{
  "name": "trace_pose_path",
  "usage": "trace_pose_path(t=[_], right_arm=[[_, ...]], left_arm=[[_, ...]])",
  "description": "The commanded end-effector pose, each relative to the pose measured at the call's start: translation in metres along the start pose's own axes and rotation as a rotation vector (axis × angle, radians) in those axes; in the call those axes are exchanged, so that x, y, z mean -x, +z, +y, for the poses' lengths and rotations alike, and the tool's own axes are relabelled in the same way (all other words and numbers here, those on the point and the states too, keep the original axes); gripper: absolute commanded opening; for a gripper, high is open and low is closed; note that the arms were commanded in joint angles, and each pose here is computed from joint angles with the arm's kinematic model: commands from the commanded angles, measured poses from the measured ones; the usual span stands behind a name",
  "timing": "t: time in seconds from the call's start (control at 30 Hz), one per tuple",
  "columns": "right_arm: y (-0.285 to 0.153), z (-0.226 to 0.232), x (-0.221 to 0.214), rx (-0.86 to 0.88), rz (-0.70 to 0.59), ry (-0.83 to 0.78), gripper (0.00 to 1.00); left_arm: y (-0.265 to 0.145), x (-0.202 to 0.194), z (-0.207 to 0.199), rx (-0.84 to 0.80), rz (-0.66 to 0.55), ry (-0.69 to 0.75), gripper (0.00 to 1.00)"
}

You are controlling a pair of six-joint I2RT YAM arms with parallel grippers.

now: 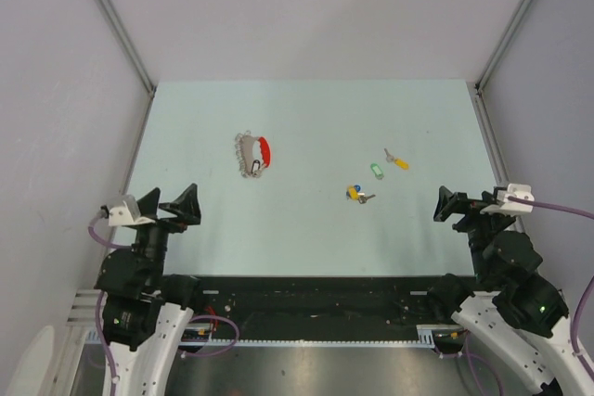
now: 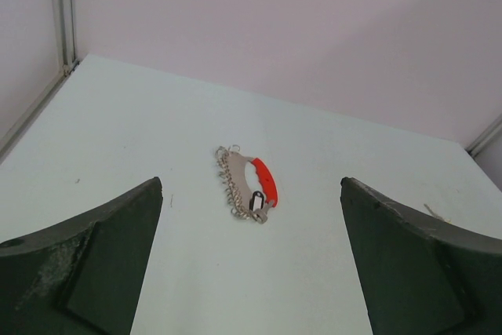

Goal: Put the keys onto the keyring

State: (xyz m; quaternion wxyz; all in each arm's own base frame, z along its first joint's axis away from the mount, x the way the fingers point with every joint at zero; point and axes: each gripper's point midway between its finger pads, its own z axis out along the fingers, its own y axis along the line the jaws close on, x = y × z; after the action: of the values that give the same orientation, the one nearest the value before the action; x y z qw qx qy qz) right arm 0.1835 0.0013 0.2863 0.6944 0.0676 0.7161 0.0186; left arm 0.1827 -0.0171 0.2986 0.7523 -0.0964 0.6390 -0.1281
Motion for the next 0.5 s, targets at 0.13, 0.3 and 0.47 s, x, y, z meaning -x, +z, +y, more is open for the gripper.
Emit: trace_pose_path(t=[0.13,0.3,0.47], right_arm=[[-0.003,-0.001,0.008,0.027,-0.090,0.055,1.00],[-0.008,-0.009,0.011,0.011,-0.119,0.070,1.00],[-0.009,-0.011,0.012,0.002,-0.125,0.076,1.00]], left_arm=[[0.002,-0.018,0.012,0.058,0.025,-0.038,1.00],[0.003,-0.018,0.016,0.084,0.025,-0.042,1.00],[0.004,-0.016,0.016,0.079,0.007,-0.037,1.00]])
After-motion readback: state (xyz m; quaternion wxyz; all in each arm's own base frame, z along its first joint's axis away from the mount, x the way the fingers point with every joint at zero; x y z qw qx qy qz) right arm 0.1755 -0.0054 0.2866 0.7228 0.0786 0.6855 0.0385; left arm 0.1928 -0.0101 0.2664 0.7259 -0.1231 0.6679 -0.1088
